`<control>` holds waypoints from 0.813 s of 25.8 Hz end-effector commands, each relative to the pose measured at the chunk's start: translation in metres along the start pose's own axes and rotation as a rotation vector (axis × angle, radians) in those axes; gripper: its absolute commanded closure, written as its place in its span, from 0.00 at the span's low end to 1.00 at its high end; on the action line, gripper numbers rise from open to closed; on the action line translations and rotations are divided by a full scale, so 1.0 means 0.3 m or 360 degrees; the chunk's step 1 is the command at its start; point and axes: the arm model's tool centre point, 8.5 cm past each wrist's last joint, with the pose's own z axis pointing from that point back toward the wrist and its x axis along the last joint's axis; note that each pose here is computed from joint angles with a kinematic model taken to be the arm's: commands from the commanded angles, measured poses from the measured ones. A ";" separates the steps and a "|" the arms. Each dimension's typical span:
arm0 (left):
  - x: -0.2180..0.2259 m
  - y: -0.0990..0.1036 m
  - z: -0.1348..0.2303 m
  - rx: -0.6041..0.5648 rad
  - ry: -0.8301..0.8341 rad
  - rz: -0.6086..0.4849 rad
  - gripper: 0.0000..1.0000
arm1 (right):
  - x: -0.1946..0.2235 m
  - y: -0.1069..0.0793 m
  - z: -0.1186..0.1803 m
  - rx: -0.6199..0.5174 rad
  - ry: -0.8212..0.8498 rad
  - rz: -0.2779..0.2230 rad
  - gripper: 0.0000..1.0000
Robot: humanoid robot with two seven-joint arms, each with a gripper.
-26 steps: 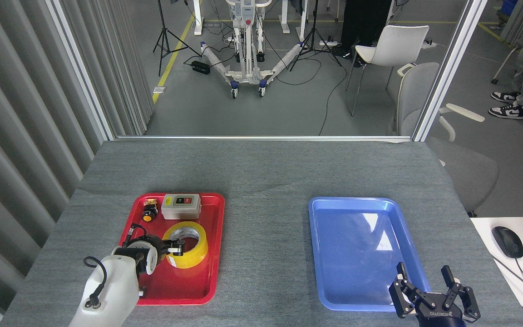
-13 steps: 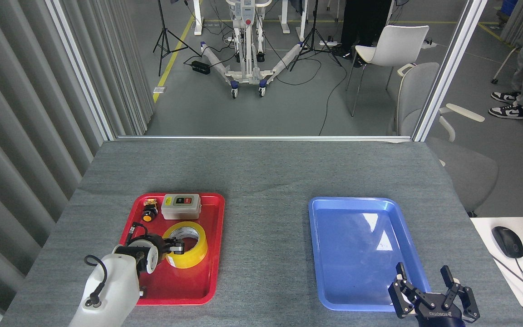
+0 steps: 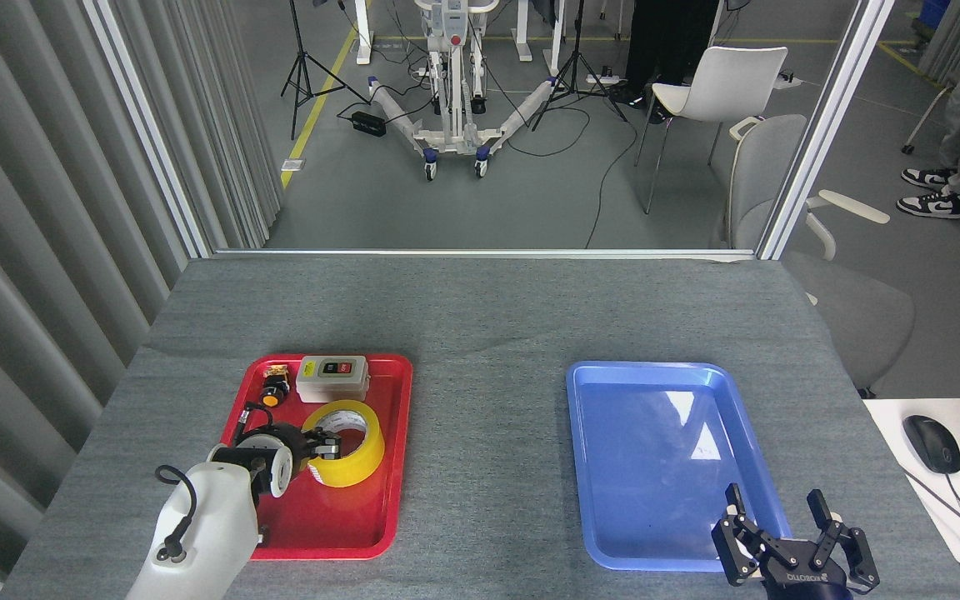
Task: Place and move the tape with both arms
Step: 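Lift the tape roll with the left gripper and carry it toward the right gripper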
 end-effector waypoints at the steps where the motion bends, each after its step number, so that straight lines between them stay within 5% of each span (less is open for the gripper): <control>1: 0.019 0.028 0.016 0.0061 -0.0035 -0.0005 1.00 | 0.000 0.000 0.001 0.0001 -0.0002 0.0001 0.00; 15: 0.068 0.077 0.086 0.0286 -0.0202 -0.0119 1.00 | 0.013 0.027 0.005 0.0030 -0.0013 -0.0028 0.00; 21: 0.041 0.032 0.122 0.0272 -0.0576 -0.0144 1.00 | 0.012 0.053 0.011 0.0066 -0.0015 -0.0034 0.00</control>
